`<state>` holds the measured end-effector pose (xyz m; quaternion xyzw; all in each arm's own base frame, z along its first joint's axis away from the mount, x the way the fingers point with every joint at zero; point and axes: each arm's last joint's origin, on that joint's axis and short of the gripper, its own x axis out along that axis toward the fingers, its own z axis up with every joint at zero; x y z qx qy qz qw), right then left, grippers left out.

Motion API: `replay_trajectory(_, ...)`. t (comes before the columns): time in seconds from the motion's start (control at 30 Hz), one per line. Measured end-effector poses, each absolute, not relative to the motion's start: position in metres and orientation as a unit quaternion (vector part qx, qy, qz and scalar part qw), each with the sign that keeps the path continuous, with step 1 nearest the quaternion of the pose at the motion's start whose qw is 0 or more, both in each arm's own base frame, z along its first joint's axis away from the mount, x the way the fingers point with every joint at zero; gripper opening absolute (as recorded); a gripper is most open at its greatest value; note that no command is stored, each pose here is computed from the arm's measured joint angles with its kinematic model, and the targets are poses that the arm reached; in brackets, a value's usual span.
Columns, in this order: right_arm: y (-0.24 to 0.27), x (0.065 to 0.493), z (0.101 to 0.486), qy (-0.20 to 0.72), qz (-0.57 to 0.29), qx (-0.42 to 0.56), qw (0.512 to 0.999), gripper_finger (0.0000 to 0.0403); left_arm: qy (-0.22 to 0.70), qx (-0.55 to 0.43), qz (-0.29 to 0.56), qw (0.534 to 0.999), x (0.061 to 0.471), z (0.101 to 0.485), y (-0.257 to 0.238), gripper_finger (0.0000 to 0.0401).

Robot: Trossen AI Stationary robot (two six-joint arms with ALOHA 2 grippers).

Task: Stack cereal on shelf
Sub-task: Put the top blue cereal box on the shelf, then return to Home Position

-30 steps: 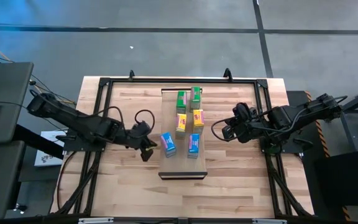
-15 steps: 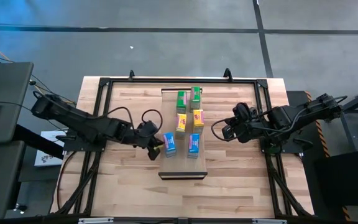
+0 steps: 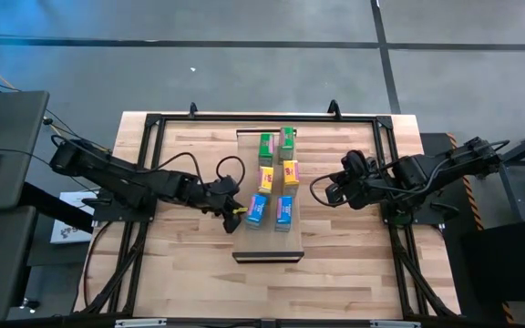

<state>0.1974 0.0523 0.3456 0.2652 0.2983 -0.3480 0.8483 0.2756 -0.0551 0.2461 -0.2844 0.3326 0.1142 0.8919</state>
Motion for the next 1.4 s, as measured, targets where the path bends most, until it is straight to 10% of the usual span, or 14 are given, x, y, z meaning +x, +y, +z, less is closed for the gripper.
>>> replay_trajectory(0.87, 0.052, 0.197, 0.346, 0.295, -0.351, 0.262, 0.849, 0.0, 0.283, -0.322, 0.068, 0.901, 0.266, 0.267, -0.077, 0.0)
replay_trajectory(1.4, 0.052, 0.197, 0.346, 0.296, -0.35, 0.262, 0.849, 0.0, 0.122, -0.126, 0.029, 0.984, 0.172, 0.353, -0.024, 0.0)
